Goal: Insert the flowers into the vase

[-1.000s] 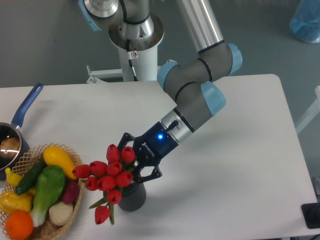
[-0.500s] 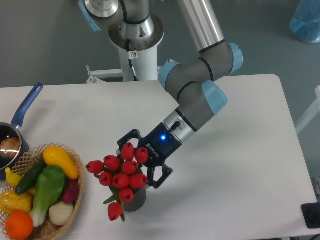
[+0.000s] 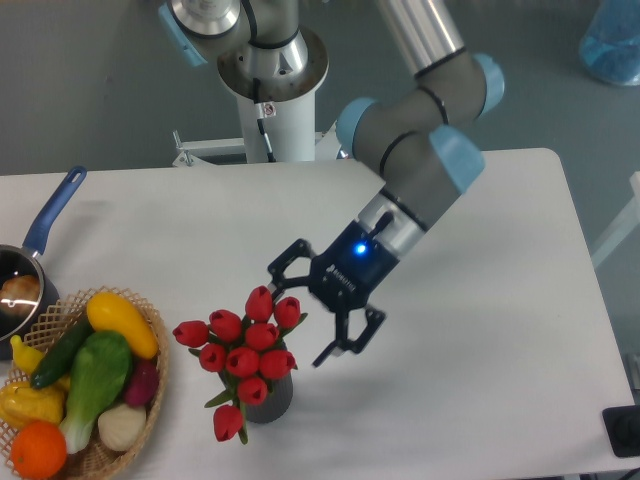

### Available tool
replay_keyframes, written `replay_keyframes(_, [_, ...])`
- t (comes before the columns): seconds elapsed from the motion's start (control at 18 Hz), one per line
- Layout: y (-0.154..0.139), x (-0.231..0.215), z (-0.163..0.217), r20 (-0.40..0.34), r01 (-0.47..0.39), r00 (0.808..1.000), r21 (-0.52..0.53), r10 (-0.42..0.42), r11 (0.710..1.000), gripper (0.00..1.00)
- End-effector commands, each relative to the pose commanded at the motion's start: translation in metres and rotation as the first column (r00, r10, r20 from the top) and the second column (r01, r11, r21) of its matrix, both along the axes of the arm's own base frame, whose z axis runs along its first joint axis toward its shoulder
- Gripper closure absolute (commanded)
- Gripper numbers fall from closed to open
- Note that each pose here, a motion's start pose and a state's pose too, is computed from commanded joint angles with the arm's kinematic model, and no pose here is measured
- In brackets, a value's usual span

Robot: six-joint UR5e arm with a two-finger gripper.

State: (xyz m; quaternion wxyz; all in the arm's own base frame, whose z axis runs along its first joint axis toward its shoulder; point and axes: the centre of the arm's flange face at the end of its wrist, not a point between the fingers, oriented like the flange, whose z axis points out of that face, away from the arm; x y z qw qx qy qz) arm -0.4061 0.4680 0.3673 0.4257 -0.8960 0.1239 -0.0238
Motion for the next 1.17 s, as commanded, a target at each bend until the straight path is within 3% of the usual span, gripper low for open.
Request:
replay_keyframes(0.17, [-0.013,-0.001,0.003,-0.177,0.004,0.984,-0.120,-0.025,0.993,0.00])
replay_keyframes(0.28, [-0.020,-0.005,0.006,-0.227,-0.024,0.974,-0.170,-0.016,0.985,0.00])
replay_keyframes(0.61, [-0.044,-0.020,0.015,-0.278,-0.088,0.960,-0.211,0.027,0.974,0.00])
replay_keyframes(0.78, [-0.062,-0.036,0.015,-0.328,-0.085,0.945,-0.233,0.004,0.969,0.00])
replay_keyframes(1.0, [-0.085,-0.046,0.011,-0.400,-0.168,0.916,-0.409,-0.011,0.897,0.00])
replay_keyframes(1.17, [-0.087,-0.045,0.008,-0.412,-0.183,0.911,-0.459,-0.026,0.869,0.00])
